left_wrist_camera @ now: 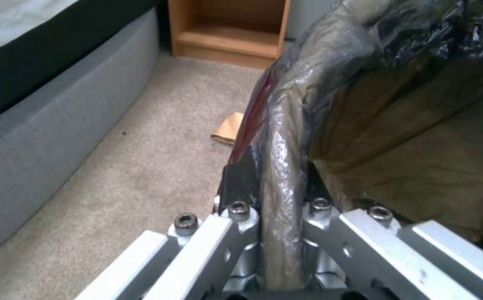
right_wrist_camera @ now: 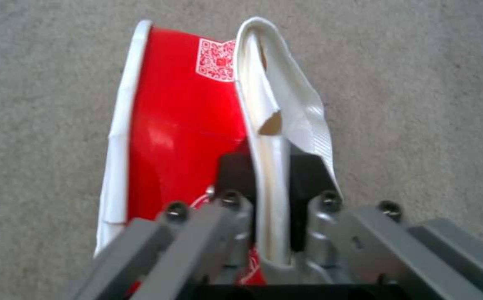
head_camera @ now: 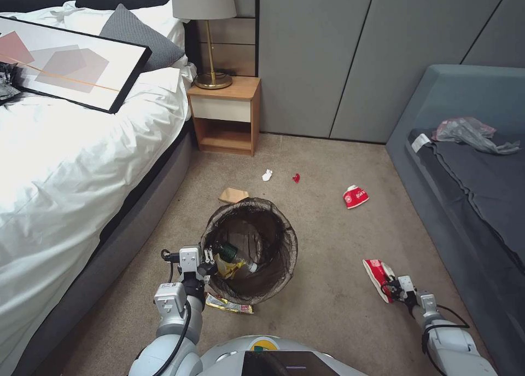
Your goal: Pick up the trash bin, then pick up the garbage from the floor and place it into the trash bin.
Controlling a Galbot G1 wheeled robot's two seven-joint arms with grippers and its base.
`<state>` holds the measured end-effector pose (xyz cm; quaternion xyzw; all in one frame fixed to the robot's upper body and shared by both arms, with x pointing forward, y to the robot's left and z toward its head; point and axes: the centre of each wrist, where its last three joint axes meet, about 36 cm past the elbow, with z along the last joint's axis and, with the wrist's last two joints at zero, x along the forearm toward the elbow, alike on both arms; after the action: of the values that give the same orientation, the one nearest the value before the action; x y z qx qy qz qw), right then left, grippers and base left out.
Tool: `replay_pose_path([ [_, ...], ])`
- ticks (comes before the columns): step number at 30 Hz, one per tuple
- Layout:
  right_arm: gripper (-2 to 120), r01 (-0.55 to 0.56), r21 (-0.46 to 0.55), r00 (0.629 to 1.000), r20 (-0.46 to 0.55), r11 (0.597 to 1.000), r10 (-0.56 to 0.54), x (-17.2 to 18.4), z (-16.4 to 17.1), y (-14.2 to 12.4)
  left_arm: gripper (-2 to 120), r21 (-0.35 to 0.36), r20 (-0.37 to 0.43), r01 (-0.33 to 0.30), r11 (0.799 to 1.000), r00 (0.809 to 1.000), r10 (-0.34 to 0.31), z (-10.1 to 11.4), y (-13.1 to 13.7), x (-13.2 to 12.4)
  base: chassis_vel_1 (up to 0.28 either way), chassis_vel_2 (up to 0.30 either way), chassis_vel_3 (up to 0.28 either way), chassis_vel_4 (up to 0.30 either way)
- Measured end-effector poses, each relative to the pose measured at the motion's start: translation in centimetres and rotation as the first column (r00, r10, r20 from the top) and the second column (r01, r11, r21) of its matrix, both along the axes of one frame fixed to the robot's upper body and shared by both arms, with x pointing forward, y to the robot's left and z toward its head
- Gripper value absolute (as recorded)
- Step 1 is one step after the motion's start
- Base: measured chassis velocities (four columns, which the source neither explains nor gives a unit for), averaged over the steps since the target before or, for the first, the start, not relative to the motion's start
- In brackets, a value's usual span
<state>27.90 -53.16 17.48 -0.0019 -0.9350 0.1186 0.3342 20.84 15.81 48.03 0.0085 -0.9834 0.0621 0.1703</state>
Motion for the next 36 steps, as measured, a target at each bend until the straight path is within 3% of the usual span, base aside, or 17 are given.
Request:
replay_pose_path([
  [1,0,0.0,0.003,1.0,0.0,1.0,0.0,-0.1,-0.1,0.2,2,-0.001,0.001,0.0,1.0,1.0,0.0,0.0,0.0,0.0,0.0,0.0,0.0,0.0],
  [18,0,0.021,-0.013,0.999,0.039,1.0,-0.021,0.4,-0.1,1.1,2,-0.002,0.004,-0.001,1.0,1.0,0.001,0.0,0.0,0.1,0.0,0.0,0.0,0.0],
  [21,0,0.036,-0.013,0.996,0.087,0.999,-0.035,0.9,0.5,1.8,2,-0.002,0.004,-0.001,1.0,1.0,0.001,-0.1,0.0,0.1,0.0,0.0,0.0,0.0],
  [22,0,0.028,0.004,0.981,0.194,1.0,-0.028,1.6,1.9,3.1,2,-0.002,0.002,-0.002,1.0,1.0,0.002,-0.2,0.0,0.2,0.0,0.0,0.0,0.0],
  [24,0,0.019,0.01,0.973,0.229,1.0,-0.021,1.9,2.5,3.6,2,-0.001,0.0,-0.002,1.0,1.0,0.002,-0.2,0.0,0.2,0.0,0.0,0.0,0.0],
  [26,0,-0.049,0.052,0.911,0.411,0.997,0.023,3.3,5.2,6.0,2,-0.001,-0.006,0.0,1.0,1.0,0.0,-0.5,-0.1,0.2,0.0,0.0,0.0,0.0],
  [27,0,-0.049,0.052,0.911,0.411,0.997,0.023,3.3,5.2,6.0,2,-0.001,-0.006,0.0,1.0,1.0,0.0,-0.5,-0.1,0.2,0.0,0.0,0.0,0.0],
  [29,0,-0.148,0.088,0.814,0.577,0.985,0.071,4.7,8.3,8.8,2,-0.002,-0.009,0.004,1.0,1.0,-0.004,-0.6,-0.2,0.2,0.0,0.0,0.0,0.0],
  [30,0,-0.228,0.106,0.736,0.669,0.968,0.1,5.3,11.4,11.1,2,-0.001,-0.01,0.004,1.0,1.0,-0.004,-0.7,-0.2,0.2,0.0,0.0,0.0,0.0],
  [31,0,-0.228,0.106,0.736,0.669,0.968,0.1,5.3,11.4,11.1,2,-0.001,-0.01,0.004,1.0,1.0,-0.004,-0.7,-0.2,0.2,0.0,0.0,0.0,0.0],
  [34,0,-0.398,0.096,0.569,0.806,0.912,0.163,6.0,18.4,15.9,2,0.0,-0.016,0.007,1.0,1.0,-0.007,-0.9,-0.3,0.2,0.0,0.0,0.0,0.0],
  [35,0,-0.439,0.092,0.531,0.829,0.894,0.175,6.0,19.9,17.1,2,0.0,-0.018,0.008,1.0,1.0,-0.008,-1.0,-0.3,0.2,0.0,0.0,0.0,0.0],
  [36,0,-0.439,0.092,0.531,0.829,0.894,0.175,6.0,19.9,17.1,2,0.0,-0.018,0.008,1.0,1.0,-0.008,-1.0,-0.3,0.2,0.0,0.0,0.0,0.0],
])
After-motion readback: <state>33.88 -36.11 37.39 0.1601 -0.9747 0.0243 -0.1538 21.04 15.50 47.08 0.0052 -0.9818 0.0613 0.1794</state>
